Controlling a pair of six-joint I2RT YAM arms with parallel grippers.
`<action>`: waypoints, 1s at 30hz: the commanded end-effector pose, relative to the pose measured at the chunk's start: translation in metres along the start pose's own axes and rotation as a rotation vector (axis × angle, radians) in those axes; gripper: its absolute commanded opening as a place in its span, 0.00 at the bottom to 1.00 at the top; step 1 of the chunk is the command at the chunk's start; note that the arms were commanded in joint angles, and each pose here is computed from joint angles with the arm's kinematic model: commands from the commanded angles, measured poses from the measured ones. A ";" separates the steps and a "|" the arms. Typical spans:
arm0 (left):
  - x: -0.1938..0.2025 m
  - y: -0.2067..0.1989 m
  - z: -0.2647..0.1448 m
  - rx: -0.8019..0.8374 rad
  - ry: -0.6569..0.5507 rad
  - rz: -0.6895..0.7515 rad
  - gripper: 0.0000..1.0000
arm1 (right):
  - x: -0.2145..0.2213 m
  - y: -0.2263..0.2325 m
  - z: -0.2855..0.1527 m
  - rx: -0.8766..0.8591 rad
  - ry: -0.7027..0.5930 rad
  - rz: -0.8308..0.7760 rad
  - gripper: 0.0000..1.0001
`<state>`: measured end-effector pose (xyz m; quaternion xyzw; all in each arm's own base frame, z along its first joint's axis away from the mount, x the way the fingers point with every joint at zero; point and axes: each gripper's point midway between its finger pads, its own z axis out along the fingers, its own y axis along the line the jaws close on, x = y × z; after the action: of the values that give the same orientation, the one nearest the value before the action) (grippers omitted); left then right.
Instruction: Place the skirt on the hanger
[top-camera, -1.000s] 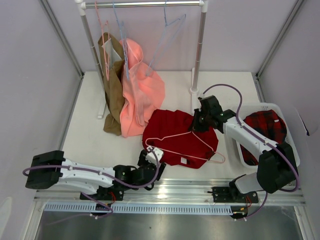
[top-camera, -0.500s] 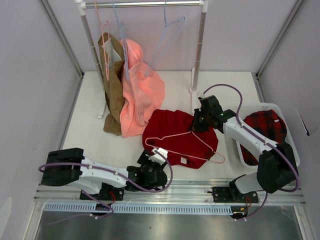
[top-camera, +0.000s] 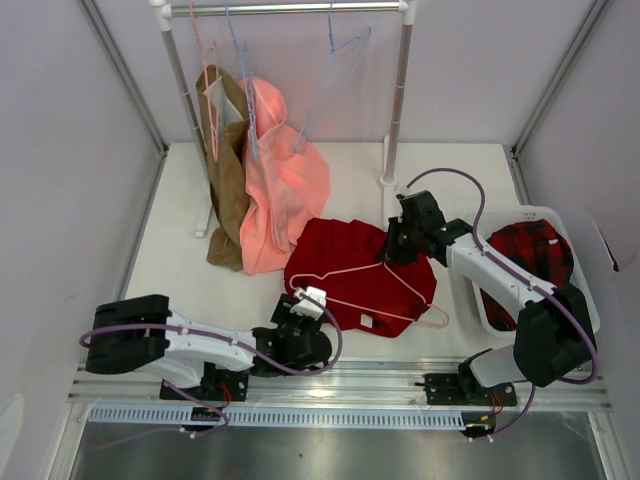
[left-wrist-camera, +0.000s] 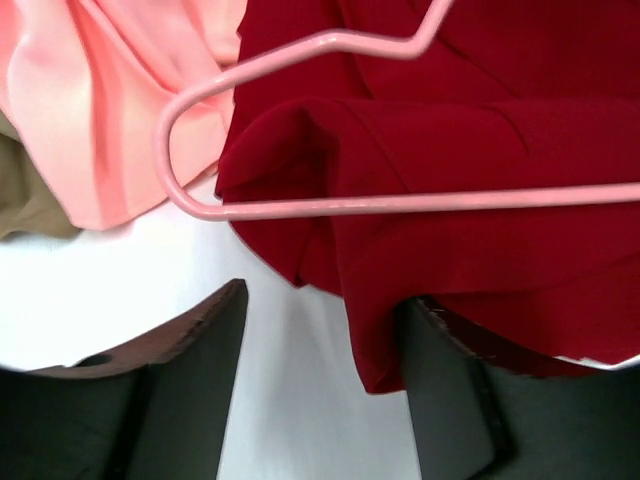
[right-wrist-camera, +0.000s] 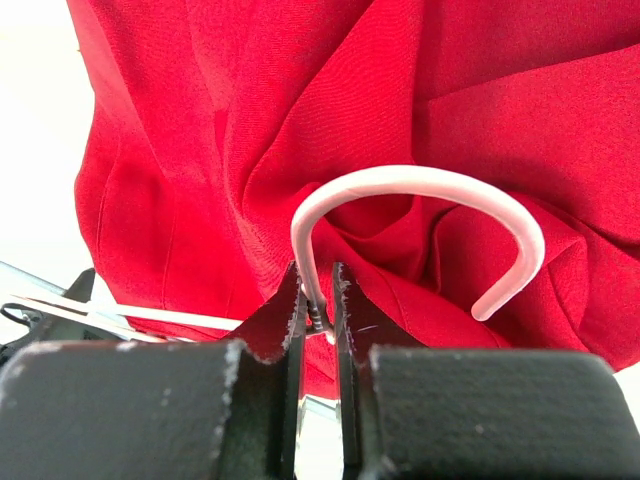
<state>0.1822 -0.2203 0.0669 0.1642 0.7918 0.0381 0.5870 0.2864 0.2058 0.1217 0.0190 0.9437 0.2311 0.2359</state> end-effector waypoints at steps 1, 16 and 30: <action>-0.027 -0.005 0.001 0.061 -0.067 -0.140 0.69 | -0.030 0.023 -0.020 -0.071 -0.102 -0.001 0.00; -0.032 -0.003 0.014 0.210 -0.023 -0.201 0.12 | -0.041 0.029 -0.028 -0.075 -0.132 -0.015 0.00; -0.047 -0.046 -0.033 0.916 0.223 -0.492 0.00 | -0.059 0.031 -0.034 -0.043 -0.172 -0.064 0.00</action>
<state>0.1954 -0.2432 0.0975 0.1508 0.8195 -0.3253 0.4470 0.3084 0.2113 0.1652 0.0122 0.9258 0.2425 0.2898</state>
